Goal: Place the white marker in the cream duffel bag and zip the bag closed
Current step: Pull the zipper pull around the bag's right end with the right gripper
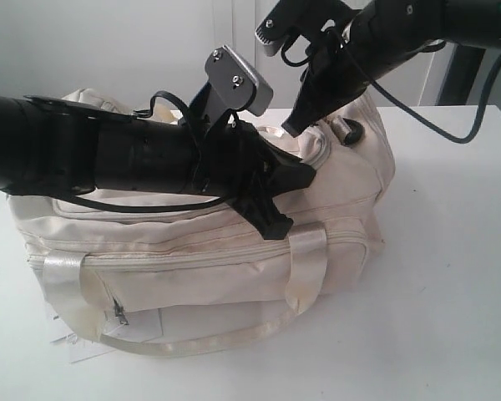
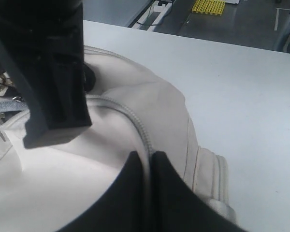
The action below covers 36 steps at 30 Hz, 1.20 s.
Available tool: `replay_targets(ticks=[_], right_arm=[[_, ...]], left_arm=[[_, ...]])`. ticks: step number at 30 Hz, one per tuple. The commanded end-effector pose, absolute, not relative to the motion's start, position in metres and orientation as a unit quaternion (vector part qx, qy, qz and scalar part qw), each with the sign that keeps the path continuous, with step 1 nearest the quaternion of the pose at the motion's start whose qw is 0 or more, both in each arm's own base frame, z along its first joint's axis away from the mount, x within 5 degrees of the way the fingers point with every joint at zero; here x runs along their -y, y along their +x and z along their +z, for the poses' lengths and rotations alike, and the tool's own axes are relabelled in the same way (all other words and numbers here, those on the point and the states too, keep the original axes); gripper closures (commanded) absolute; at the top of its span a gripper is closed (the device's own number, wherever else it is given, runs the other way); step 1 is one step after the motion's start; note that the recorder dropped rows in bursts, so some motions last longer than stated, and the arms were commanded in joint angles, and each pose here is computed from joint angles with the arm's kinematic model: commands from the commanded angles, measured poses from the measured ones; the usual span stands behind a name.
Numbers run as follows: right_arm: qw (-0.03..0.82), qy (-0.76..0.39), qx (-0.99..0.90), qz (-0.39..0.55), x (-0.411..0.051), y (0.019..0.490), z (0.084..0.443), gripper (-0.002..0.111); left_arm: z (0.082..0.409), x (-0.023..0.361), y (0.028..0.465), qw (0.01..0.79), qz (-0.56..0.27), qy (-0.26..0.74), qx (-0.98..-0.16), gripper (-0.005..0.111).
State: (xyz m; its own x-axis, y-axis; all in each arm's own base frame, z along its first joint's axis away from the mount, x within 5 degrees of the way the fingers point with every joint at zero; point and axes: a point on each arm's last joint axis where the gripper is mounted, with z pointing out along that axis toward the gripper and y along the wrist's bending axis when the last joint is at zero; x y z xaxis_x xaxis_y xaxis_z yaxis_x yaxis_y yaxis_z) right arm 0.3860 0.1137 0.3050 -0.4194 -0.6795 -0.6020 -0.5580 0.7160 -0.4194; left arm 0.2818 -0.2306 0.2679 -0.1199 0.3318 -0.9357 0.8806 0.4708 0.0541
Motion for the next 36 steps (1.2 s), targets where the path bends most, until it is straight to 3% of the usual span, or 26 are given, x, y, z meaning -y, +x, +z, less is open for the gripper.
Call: replay_targets(ticks=[1,20,36], right_arm=[[0.41,-0.358,-0.835,-0.081,-0.111,0.393,0.302,0.108],[0.479,-0.341,-0.804,-0.091,-0.105,0.405,0.312,0.108],[0.487,-0.322,-0.808,-0.078,-0.108,0.42,0.29,0.108]], left_arm=[[0.279,0.235,0.274,0.506,-0.311,0.438,-0.675,0.107],[0.279,0.235,0.274,0.506,-0.312,0.438,-0.675,0.107],[0.279,0.235,0.274,0.506,-0.314,0.438,-0.674,0.107]])
